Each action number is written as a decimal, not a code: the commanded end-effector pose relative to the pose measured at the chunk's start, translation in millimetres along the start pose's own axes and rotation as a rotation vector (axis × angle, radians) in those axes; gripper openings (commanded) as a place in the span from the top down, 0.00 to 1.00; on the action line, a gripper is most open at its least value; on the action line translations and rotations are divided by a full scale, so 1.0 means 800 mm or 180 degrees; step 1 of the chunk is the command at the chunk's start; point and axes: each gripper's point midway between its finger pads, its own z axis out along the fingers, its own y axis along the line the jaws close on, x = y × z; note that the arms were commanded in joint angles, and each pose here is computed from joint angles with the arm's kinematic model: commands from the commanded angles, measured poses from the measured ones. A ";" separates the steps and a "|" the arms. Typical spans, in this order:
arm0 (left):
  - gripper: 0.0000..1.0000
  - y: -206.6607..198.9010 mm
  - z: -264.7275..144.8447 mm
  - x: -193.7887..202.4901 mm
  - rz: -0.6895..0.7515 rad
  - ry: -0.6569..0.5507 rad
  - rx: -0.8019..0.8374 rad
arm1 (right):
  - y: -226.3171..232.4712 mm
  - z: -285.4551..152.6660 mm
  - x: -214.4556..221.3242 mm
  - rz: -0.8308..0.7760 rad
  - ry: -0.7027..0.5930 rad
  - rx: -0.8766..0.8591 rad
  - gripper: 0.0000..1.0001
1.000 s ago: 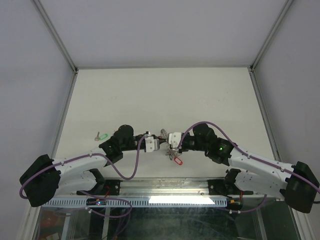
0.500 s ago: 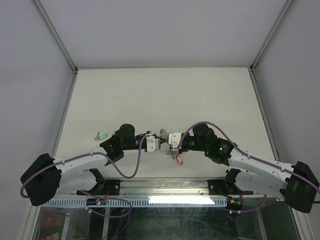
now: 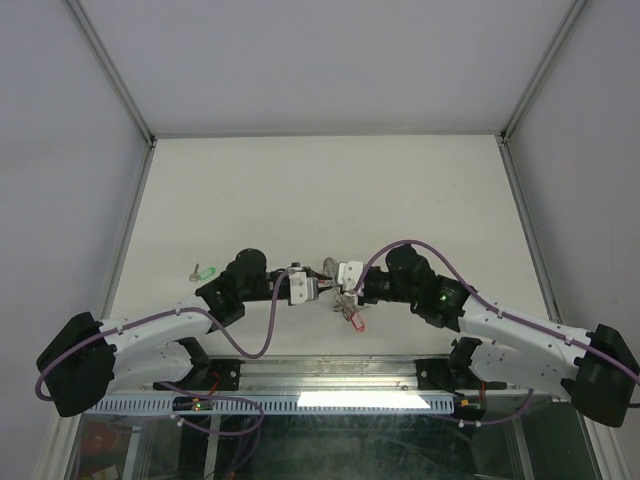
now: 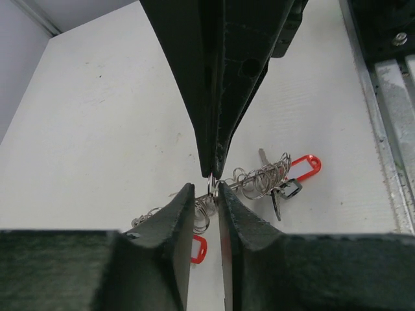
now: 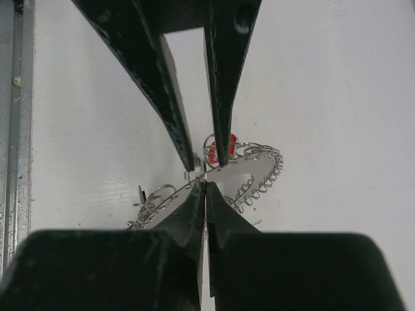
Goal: Put the keys on the keyring
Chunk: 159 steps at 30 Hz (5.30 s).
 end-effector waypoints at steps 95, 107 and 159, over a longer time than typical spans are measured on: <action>0.82 0.019 -0.012 -0.072 -0.0291 -0.0747 -0.0328 | -0.032 -0.037 -0.111 -0.0419 -0.1039 0.0457 1.00; 0.61 0.018 -0.015 -0.060 -0.0233 -0.0538 -0.0338 | -0.033 -0.041 -0.107 -0.0419 -0.0999 0.0505 1.00; 0.86 0.028 -0.028 -0.045 -0.0077 -0.0303 -0.0534 | -0.037 -0.048 -0.103 -0.0378 -0.0940 0.0608 1.00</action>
